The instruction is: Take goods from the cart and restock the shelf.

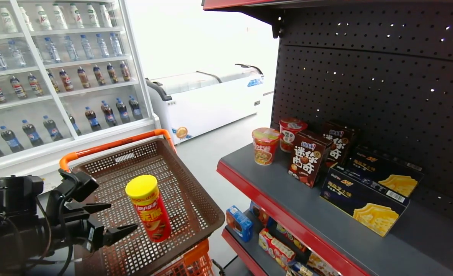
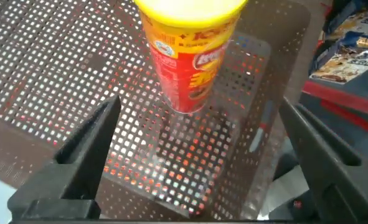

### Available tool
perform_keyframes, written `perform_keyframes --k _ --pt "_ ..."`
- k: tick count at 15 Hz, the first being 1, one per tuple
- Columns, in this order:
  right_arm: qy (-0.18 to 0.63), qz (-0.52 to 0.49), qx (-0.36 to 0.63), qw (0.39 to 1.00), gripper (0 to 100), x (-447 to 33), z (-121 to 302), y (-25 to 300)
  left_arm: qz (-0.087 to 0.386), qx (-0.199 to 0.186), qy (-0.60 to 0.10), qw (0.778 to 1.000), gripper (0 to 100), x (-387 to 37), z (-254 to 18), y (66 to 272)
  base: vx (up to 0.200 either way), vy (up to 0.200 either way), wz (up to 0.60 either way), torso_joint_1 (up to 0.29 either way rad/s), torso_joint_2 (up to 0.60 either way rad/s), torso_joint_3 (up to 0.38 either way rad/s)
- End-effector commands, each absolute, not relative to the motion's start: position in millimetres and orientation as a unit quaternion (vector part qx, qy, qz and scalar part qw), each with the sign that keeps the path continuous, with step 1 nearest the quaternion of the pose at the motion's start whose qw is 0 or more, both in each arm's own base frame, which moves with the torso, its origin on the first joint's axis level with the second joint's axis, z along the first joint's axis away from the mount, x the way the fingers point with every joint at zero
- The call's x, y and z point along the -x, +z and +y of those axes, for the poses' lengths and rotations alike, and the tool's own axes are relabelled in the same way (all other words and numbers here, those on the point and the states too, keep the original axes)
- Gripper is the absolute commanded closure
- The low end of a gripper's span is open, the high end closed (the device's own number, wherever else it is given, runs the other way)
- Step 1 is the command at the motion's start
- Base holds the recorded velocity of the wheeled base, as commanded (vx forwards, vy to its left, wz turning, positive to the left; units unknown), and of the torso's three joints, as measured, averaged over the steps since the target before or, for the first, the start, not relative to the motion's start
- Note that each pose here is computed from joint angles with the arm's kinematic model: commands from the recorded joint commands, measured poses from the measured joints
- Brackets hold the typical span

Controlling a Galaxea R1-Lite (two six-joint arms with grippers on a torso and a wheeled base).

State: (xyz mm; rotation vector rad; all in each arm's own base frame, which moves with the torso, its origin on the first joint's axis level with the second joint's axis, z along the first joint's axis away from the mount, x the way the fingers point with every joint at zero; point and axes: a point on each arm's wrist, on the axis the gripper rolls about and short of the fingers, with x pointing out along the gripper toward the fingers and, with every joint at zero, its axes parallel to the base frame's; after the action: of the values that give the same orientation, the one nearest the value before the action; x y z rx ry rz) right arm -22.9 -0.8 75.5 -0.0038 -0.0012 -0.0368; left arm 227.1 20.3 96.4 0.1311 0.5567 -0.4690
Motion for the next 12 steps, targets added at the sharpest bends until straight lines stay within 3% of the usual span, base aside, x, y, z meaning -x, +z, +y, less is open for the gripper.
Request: perform_keyframes --k 1,12 --pt "-0.018 0.000 0.002 1.000 0 23 -1 75 0.294 -0.058 -0.239 0.924 0 -250 19 77 0.000 0.000 0.00 0.000 0.00 0.000" --pt "-0.018 0.000 0.002 1.000 0 23 -1 75 0.297 -0.078 -0.268 0.913 0 -296 2 51 0.000 0.000 0.00 0.000 0.00 0.000"
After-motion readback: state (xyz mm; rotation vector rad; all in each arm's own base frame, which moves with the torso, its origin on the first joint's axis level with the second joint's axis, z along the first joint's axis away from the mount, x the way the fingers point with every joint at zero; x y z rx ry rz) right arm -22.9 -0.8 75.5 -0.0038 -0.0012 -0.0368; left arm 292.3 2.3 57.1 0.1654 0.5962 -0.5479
